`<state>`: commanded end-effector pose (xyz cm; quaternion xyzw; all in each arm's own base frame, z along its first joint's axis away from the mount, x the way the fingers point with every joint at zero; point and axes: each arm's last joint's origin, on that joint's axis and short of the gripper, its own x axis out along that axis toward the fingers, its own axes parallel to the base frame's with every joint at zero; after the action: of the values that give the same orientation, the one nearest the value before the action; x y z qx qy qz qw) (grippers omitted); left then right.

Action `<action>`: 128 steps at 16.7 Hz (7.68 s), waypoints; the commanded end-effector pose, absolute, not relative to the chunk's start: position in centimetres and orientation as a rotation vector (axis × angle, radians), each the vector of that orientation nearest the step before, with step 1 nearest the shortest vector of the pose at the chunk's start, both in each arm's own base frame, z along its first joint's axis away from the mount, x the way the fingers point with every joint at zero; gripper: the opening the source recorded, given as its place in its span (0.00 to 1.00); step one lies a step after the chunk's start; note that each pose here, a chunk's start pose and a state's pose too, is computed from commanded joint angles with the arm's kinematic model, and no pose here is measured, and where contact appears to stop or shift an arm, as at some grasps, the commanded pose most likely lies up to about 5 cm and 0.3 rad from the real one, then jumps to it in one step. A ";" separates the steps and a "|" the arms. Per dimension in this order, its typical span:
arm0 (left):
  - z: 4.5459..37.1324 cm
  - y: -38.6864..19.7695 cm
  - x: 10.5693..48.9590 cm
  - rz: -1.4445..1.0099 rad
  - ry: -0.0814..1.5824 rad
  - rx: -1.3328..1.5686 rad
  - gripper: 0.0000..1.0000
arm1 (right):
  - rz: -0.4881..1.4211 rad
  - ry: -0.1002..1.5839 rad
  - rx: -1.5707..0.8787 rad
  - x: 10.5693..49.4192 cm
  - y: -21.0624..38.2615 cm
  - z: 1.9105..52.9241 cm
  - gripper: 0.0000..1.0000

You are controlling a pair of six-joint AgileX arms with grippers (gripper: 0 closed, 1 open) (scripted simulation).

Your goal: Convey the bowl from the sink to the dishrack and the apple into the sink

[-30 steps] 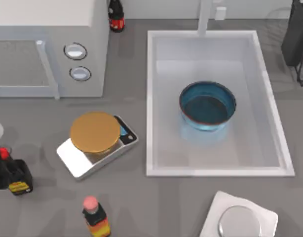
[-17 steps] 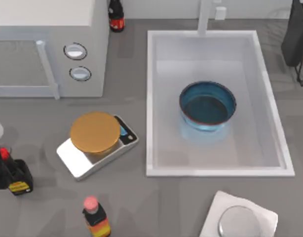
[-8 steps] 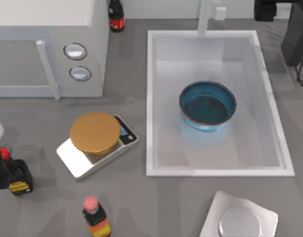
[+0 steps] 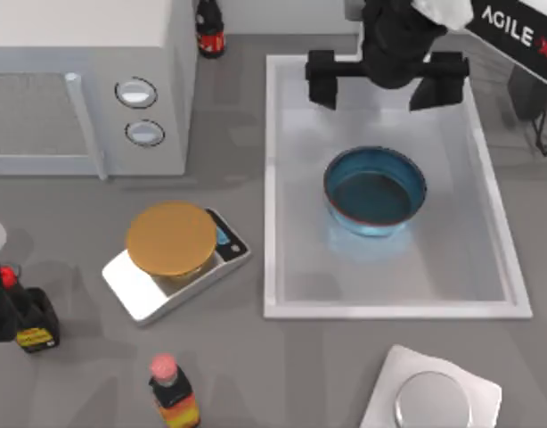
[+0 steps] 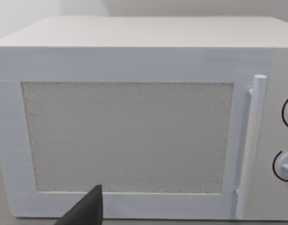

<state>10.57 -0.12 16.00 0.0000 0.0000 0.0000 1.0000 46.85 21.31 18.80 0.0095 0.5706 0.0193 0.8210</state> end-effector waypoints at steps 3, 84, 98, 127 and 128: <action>16.0 -0.1 10.6 0.000 0.000 0.000 1.00 | 0.017 1.305 0.012 46.7 24.4 15.9 1.00; 16.0 -0.1 10.6 0.000 0.000 0.000 1.00 | 0.223 1.116 0.352 25.8 17.8 37.2 0.00; 16.0 -0.1 10.6 0.000 0.000 0.000 1.00 | 0.013 0.021 0.030 28.2 -9.8 41.9 0.00; 16.0 -0.1 10.6 0.000 0.000 0.000 1.00 | -0.010 0.000 0.000 37.9 -10.8 21.9 0.08; 16.0 -0.1 10.6 0.000 0.000 0.000 1.00 | -0.010 0.000 0.000 37.9 -10.8 21.9 0.15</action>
<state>10.57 -0.12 16.00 0.0000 0.0000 0.0000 1.0000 37.87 -10.77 21.90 0.0000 0.0000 -0.0050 1.0000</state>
